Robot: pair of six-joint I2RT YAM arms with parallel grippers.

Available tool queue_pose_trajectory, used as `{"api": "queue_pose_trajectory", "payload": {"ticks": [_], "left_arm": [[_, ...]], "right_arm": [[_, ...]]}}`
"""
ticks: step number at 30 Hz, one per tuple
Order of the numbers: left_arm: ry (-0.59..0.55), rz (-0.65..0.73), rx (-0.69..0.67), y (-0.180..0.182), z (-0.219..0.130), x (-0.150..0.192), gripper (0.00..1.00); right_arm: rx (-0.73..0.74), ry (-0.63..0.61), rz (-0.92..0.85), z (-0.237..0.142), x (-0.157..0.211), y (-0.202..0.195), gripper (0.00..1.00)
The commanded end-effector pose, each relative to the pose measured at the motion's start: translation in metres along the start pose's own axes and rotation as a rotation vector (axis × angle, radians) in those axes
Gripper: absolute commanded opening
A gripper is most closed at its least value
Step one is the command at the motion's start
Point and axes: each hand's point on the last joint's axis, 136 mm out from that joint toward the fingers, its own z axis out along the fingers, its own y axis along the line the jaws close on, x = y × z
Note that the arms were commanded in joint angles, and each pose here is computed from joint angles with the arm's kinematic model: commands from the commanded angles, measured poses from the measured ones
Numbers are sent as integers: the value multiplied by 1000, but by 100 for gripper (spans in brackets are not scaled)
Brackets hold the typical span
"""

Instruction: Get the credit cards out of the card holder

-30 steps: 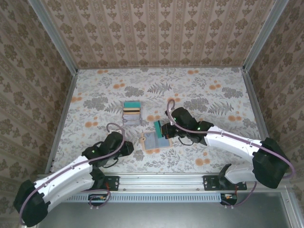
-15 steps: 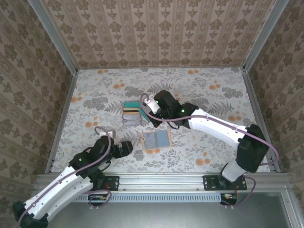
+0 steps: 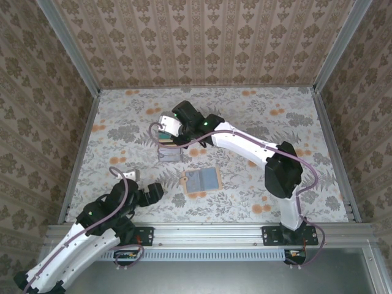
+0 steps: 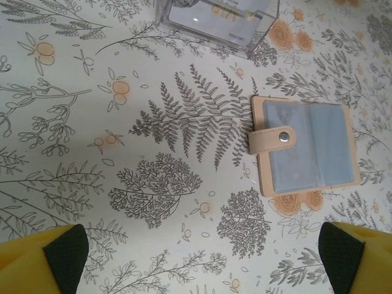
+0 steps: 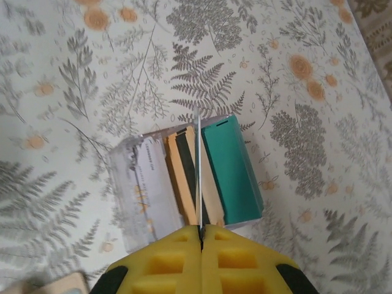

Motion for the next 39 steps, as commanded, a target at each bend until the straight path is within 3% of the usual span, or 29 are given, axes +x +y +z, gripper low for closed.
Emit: {"api": "queue_pose_trajectory", "payload": {"ticks": [1, 11, 29, 31, 33, 34, 39], "left_arm": [[-26, -20, -30, 5, -10, -7, 100], [-45, -37, -45, 10, -13, -9, 100], [-42, -33, -43, 10, -11, -8, 100], [-41, -34, -42, 10, -11, -8, 100], [-41, -33, -42, 9, -11, -8, 100], [-41, -33, -41, 9, -11, -8, 100], [-41, -30, -42, 9, -11, -8, 100]], "right_arm": [[22, 39, -137, 10, 2, -9, 0], [9, 125, -211, 46, 14, -20, 0], [-18, 191, -193, 78, 44, -21, 0], [-9, 199, -188, 81, 46, -23, 4], [4, 204, -179, 83, 47, -24, 35], [15, 202, -175, 83, 46, -26, 39], [72, 187, -143, 80, 39, -42, 42]]}}
